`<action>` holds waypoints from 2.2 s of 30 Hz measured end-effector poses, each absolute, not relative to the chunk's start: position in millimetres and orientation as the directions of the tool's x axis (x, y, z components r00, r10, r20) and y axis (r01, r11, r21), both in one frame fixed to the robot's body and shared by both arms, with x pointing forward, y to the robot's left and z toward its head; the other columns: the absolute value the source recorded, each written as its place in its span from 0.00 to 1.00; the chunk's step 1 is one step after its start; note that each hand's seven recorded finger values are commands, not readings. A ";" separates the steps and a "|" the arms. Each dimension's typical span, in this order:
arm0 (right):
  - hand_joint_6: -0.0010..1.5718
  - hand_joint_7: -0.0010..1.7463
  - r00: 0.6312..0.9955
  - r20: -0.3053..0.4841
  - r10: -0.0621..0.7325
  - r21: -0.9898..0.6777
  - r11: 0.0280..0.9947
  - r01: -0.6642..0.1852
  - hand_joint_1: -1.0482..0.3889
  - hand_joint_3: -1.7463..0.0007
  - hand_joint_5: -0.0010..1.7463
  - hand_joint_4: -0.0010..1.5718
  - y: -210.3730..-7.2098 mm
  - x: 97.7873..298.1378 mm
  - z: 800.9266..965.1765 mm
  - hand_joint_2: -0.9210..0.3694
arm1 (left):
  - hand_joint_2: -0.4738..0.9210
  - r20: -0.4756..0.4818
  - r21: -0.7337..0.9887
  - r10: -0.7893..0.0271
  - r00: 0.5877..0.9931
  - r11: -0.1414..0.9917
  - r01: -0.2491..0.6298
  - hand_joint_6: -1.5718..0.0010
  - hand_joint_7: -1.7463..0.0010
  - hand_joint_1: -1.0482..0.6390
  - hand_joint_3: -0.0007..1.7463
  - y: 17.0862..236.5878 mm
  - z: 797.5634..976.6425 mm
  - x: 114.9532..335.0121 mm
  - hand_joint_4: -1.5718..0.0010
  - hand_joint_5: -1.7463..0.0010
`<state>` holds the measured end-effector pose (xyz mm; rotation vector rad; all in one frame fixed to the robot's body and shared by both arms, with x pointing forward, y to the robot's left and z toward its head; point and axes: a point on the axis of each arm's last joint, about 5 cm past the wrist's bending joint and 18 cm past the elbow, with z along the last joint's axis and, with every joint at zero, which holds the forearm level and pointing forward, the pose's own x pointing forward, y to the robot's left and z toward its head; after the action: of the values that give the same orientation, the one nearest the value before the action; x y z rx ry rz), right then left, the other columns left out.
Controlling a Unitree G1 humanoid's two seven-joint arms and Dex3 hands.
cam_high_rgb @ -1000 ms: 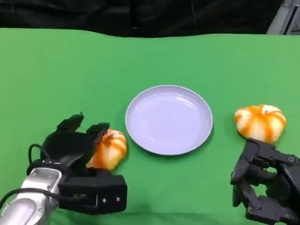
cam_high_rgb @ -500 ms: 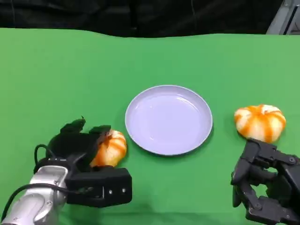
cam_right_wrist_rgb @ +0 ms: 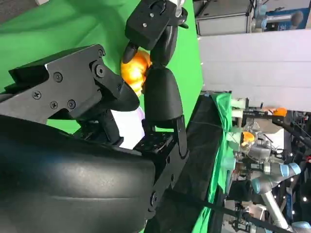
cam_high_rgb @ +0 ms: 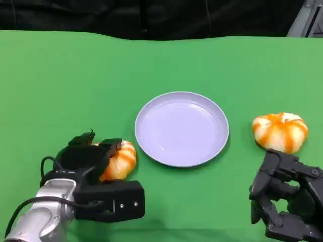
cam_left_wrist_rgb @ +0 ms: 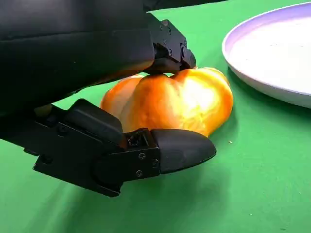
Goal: Grasp the bread from the table and place it into the plate.
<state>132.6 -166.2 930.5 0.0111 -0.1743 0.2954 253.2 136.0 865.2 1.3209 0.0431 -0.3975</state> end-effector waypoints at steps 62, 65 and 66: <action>0.42 0.88 0.942 0.181 0.283 -0.006 0.958 -0.287 0.70 0.38 1.00 0.49 -167.1 131.6 931.4 0.20 | 0.83 0.258 0.841 -0.220 0.941 0.531 -0.106 0.63 0.00 0.54 0.47 127.0 879.0 255.8 0.51 0.00; 0.42 0.88 0.942 0.180 0.283 -0.006 0.958 -0.287 0.70 0.38 1.00 0.49 -167.0 131.6 931.6 0.20 | 0.74 0.346 0.811 -0.230 0.910 0.560 -0.167 0.60 0.00 0.55 0.58 123.8 899.1 260.7 0.49 0.00; 0.42 0.88 0.943 0.179 0.282 -0.005 0.958 -0.286 0.69 0.38 1.00 0.49 -167.0 131.6 931.6 0.20 | 0.73 0.369 0.803 -0.238 0.898 0.568 -0.180 0.60 0.00 0.55 0.58 122.7 904.6 261.5 0.49 0.00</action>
<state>131.6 -167.0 931.6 0.0208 -0.1796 0.2895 261.5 122.7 904.6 0.9761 -0.4724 -0.0356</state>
